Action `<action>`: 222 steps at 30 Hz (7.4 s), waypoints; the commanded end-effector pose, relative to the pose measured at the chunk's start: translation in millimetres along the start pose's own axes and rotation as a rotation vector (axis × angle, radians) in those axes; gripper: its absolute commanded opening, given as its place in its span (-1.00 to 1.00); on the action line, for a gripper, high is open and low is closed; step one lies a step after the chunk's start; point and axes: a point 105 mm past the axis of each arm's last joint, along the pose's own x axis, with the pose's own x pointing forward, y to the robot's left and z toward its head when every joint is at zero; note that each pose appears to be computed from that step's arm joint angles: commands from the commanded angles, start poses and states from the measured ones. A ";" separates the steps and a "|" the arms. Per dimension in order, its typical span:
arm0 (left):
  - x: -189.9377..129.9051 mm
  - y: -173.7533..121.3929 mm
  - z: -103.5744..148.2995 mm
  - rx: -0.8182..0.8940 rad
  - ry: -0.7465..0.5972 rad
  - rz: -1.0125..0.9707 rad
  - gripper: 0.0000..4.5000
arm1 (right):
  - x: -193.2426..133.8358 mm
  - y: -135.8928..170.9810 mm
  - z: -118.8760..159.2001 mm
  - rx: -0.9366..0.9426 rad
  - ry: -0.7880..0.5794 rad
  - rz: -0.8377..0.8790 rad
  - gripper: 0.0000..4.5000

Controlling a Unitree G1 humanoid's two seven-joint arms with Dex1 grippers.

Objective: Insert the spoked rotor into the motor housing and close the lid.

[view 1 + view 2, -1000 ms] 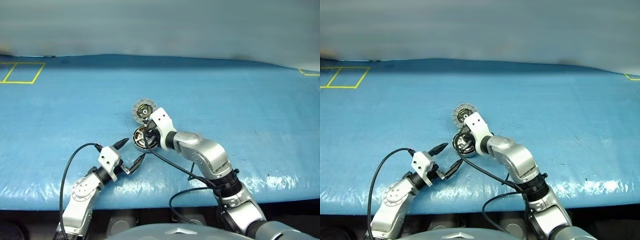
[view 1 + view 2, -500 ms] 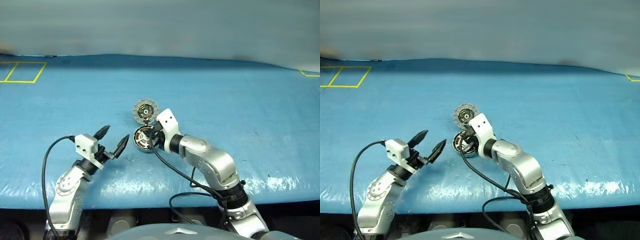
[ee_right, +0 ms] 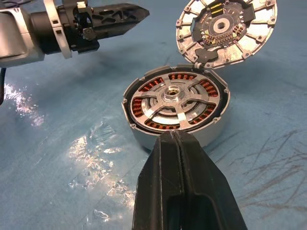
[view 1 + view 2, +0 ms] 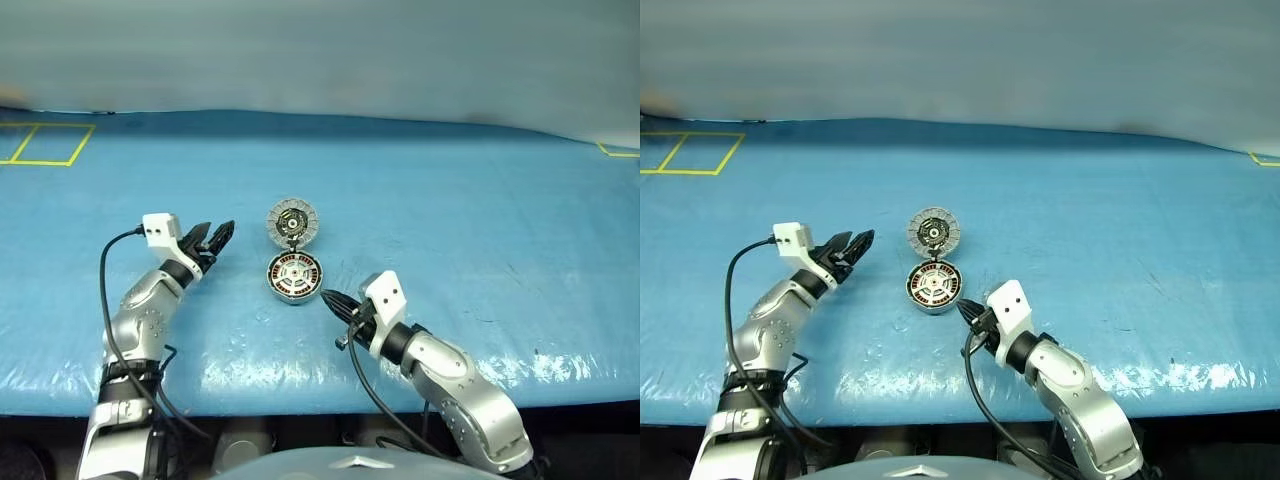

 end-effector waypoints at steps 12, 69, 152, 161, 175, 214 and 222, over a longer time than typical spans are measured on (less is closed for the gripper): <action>68.3 -39.0 11.2 0.198 0.106 -0.331 -0.99 | -8.6 -6.9 -14.7 -0.062 -0.086 -0.111 -1.00; -73.8 -98.7 -30.6 0.374 -0.206 -0.318 -0.99 | 77.7 -134.9 36.1 -0.125 0.120 -0.327 -1.00; -105.8 -103.4 -79.7 0.360 -0.213 -0.179 -1.00 | 83.5 -5.7 17.7 -0.168 0.132 0.050 1.00; -102.8 -101.0 -75.6 0.357 -0.221 -0.180 -1.00 | 82.4 -0.7 15.3 -0.182 0.106 0.066 0.35; -101.6 -99.5 -76.3 0.357 -0.224 -0.181 -1.00 | 89.2 -0.6 9.2 -0.223 0.134 0.037 0.35; -105.2 -93.7 -84.4 0.349 -0.204 -0.179 -1.00 | 82.1 -14.0 -0.9 -0.244 0.184 0.125 0.35; -104.4 -92.6 -84.4 0.351 -0.203 -0.182 -1.00 | 81.3 -19.0 -4.3 -0.301 0.194 0.135 0.35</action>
